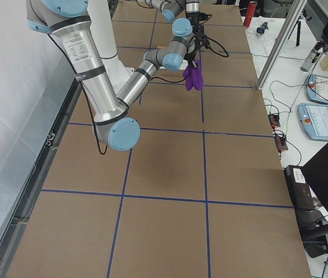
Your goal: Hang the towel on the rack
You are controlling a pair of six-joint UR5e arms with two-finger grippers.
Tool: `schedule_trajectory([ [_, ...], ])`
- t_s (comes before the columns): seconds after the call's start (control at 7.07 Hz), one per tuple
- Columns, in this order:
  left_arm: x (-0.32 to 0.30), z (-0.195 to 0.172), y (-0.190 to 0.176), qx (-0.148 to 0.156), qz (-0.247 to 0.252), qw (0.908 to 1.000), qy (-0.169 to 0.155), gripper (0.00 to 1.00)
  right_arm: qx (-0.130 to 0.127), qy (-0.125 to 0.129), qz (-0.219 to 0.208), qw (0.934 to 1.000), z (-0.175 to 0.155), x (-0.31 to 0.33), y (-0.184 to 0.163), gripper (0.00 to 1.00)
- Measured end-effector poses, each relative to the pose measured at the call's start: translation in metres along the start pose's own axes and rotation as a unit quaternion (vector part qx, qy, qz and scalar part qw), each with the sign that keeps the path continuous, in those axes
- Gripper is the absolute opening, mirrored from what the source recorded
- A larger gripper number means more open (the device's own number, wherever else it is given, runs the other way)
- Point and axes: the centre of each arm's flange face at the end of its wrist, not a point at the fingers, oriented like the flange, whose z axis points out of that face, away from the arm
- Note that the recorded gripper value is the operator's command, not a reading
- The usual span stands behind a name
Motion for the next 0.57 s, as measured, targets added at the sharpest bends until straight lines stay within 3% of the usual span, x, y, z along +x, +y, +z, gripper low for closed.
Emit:
schedule_trajectory([
  [0.57,0.012,0.0,0.015,-0.006,-0.072,0.9974,0.01,0.94,0.027,-0.011,0.011,0.9995,-0.002,-0.04,0.004,0.0],
])
